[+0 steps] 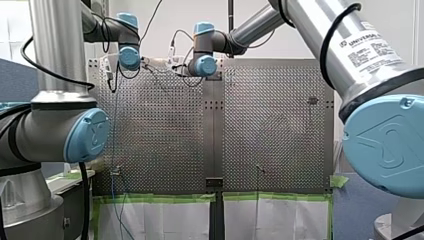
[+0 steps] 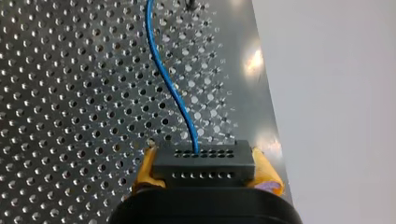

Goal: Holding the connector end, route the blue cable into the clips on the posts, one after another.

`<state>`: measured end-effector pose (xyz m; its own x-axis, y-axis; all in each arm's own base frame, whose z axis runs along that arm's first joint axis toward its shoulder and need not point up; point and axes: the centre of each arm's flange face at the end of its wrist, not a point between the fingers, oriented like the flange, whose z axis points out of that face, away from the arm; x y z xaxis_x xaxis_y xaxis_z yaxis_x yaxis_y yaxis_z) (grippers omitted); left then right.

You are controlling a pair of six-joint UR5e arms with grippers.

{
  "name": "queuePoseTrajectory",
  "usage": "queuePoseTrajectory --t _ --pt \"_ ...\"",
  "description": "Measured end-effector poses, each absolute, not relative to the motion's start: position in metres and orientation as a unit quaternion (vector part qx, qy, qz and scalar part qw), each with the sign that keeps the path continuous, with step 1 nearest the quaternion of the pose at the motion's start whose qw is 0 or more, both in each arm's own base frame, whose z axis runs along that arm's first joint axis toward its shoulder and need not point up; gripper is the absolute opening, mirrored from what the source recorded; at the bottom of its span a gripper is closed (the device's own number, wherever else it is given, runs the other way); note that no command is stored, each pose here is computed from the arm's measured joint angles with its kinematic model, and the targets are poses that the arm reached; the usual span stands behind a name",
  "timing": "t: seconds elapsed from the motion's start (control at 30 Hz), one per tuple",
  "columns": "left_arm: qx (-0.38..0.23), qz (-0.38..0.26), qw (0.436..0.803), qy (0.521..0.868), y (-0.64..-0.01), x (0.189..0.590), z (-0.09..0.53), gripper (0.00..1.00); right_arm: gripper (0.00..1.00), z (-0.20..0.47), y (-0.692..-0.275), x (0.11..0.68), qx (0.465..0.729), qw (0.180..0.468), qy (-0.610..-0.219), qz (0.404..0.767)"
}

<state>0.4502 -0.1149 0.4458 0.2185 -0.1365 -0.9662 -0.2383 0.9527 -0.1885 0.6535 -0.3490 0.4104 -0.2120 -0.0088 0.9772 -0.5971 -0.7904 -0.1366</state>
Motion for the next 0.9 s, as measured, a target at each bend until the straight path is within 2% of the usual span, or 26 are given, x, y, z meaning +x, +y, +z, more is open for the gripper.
queuePoseTrajectory --t 0.9 --pt "-0.149 0.018 0.767 0.624 -0.101 0.492 0.454 0.00 0.00 0.416 -0.373 0.657 0.583 0.207 -0.257 0.742"
